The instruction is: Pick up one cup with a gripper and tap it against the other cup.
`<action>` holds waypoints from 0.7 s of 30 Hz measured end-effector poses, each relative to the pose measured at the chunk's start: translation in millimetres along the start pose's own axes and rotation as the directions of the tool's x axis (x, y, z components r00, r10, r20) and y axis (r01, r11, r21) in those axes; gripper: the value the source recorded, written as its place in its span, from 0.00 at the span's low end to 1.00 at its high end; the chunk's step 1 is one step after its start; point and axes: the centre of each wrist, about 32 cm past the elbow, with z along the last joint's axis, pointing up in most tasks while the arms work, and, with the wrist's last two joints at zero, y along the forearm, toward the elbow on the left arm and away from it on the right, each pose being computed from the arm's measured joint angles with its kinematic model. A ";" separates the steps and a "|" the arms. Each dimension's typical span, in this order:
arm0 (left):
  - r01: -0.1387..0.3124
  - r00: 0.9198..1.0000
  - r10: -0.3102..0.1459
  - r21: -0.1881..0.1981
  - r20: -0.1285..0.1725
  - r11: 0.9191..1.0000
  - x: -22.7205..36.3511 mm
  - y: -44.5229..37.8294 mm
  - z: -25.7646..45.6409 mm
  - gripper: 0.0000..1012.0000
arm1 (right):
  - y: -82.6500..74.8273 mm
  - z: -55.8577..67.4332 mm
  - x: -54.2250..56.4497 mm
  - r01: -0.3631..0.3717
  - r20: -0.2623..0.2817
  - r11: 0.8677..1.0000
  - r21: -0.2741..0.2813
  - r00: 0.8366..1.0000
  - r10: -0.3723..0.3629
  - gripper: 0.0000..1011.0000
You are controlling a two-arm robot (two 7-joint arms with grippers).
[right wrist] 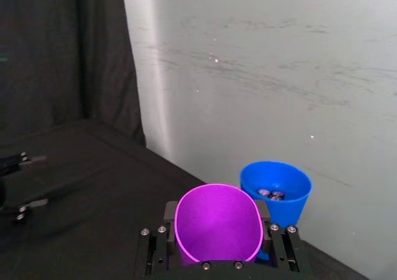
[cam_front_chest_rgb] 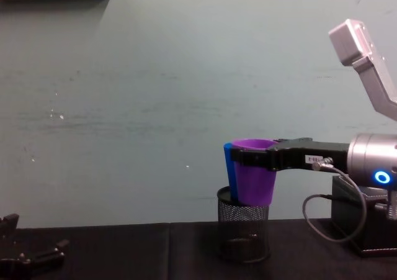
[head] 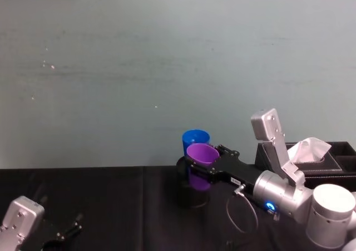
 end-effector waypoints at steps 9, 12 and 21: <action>0.000 1.000 0.000 0.000 0.000 1.000 0.0 0.0 0.0 0.99 | -24.0 -6.5 -12.1 -0.026 0.006 1.000 0.000 1.000 0.026 0.73; 0.000 1.000 0.000 0.000 0.000 1.000 0.0 0.0 0.0 0.99 | -30.1 -8.7 -15.4 -0.031 0.007 1.000 0.003 1.000 0.031 0.73; 0.000 1.000 0.000 0.000 0.000 1.000 0.0 0.0 0.0 0.99 | -52.7 -21.8 -28.9 -0.070 0.025 0.997 0.013 0.997 0.070 0.73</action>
